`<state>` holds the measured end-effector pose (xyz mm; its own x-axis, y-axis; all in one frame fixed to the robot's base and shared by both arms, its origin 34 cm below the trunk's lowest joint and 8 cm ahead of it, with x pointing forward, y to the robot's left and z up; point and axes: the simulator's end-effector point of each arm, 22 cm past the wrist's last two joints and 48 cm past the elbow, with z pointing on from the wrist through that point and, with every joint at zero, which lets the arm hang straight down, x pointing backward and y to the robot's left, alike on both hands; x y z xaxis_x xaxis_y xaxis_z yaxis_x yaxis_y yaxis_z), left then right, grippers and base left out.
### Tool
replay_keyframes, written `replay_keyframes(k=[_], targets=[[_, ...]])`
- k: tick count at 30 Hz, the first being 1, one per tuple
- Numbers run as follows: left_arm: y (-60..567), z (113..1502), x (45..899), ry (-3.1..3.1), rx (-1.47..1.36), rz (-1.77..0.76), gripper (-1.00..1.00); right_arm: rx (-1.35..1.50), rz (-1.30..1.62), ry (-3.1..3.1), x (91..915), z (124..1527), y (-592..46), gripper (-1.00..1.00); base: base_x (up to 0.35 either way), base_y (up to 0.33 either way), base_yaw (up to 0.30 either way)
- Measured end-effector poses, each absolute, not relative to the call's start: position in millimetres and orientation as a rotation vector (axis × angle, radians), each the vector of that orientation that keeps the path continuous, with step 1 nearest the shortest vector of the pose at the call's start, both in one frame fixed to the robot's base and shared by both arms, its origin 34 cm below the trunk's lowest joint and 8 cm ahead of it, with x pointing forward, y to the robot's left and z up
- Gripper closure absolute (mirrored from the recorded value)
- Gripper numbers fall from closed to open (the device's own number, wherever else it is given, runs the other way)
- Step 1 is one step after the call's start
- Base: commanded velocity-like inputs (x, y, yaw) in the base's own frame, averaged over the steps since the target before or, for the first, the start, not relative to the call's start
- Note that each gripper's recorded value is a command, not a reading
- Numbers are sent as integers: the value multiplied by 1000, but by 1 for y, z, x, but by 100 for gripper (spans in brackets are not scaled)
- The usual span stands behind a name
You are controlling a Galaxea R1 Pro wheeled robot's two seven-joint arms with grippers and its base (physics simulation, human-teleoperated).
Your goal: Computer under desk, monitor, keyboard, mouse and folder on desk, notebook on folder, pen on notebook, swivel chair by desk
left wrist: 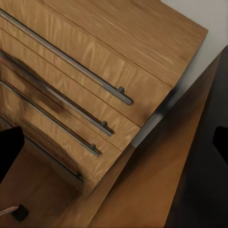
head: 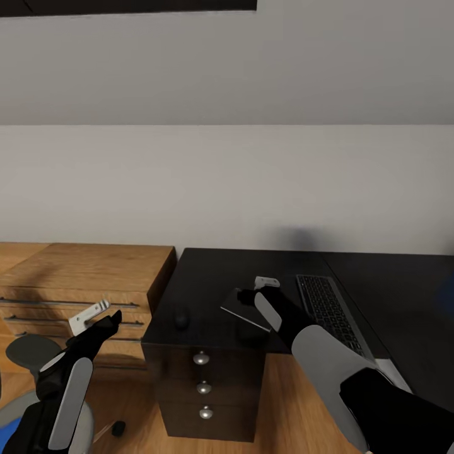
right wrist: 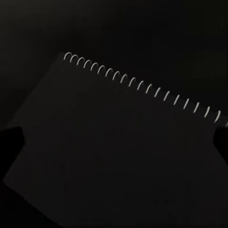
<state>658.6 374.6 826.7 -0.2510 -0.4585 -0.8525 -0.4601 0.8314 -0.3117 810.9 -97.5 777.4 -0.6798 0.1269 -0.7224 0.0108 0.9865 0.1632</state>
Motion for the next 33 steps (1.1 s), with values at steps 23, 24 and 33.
replay_keyframes(k=[23,24,33], targets=[[373,820,658,1880,-686,1,-100,52,111,2282,815,774,-106,-100,44,0,0],[373,820,658,1880,-686,1,-100,51,109,2281,815,774,-107,-100,70,0,0],[374,819,658,1882,-687,3,-100,50,104,2271,816,775,-108,-100,103,0,0]])
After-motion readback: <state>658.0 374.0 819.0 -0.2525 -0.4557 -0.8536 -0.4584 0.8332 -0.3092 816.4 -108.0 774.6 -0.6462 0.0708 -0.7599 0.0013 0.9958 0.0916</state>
